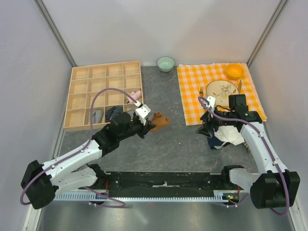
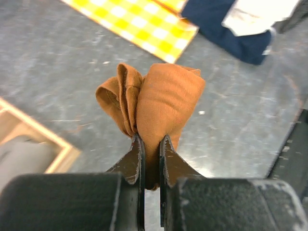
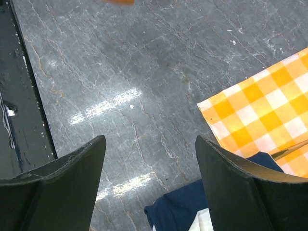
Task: Roll the underwear
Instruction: Place the underwear in the storage box.
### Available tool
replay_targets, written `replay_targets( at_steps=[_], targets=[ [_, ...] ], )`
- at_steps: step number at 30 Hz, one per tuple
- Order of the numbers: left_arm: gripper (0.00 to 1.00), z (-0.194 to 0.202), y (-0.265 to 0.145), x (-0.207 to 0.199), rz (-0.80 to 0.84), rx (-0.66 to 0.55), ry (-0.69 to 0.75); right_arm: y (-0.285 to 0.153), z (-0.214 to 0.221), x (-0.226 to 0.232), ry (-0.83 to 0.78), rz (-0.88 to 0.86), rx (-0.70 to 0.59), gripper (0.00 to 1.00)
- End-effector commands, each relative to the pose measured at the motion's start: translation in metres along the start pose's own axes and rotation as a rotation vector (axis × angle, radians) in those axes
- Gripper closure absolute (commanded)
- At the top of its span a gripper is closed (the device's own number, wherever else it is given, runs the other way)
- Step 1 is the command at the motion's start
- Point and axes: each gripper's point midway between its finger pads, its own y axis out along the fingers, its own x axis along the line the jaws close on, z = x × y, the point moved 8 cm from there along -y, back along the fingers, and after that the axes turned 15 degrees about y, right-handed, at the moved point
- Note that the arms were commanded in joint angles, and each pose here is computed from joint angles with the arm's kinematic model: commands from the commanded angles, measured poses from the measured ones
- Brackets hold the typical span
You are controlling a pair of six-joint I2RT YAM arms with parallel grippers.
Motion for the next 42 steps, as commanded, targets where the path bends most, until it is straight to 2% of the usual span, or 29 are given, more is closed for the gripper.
replay_targets(
  at_steps=[1, 9, 15, 21, 29, 33, 35, 37, 38, 42],
  targets=[
    [0.98, -0.011, -0.019, 0.043, -0.177, 0.061, 0.172, 0.000, -0.008, 0.000, -0.005, -0.003, -0.044, 0.18],
    [0.98, -0.006, -0.045, 0.119, -0.444, 0.155, 0.275, -0.004, -0.007, 0.000, -0.010, 0.036, -0.037, 0.16],
    [0.98, 0.009, -0.057, 0.179, -0.519, 0.191, 0.284, -0.006, -0.009, 0.003, -0.018, 0.044, -0.044, 0.16],
    [0.98, 0.046, -0.048, 0.235, -0.535, 0.285, 0.187, -0.008, -0.008, 0.005, -0.026, 0.050, -0.048, 0.16],
    [0.98, 0.094, -0.026, 0.284, -0.509, 0.422, 0.091, -0.008, -0.008, 0.006, -0.029, 0.050, -0.048, 0.16],
    [0.98, 0.128, -0.010, 0.297, -0.444, 0.522, 0.014, -0.007, -0.008, 0.005, -0.023, 0.049, -0.044, 0.16],
    [0.98, 0.130, -0.003, 0.307, -0.422, 0.540, -0.003, -0.007, -0.007, 0.005, -0.020, 0.051, -0.042, 0.16],
    [0.98, 0.152, 0.003, 0.305, -0.365, 0.625, -0.074, -0.007, -0.007, 0.004, -0.020, 0.054, -0.040, 0.16],
    [0.98, 0.146, 0.006, 0.314, -0.368, 0.622, -0.076, -0.007, -0.007, 0.004, -0.022, 0.052, -0.040, 0.16],
    [0.98, 0.165, 0.007, 0.314, -0.345, 0.719, -0.163, -0.007, -0.006, 0.003, -0.020, 0.058, -0.035, 0.16]
  ],
)
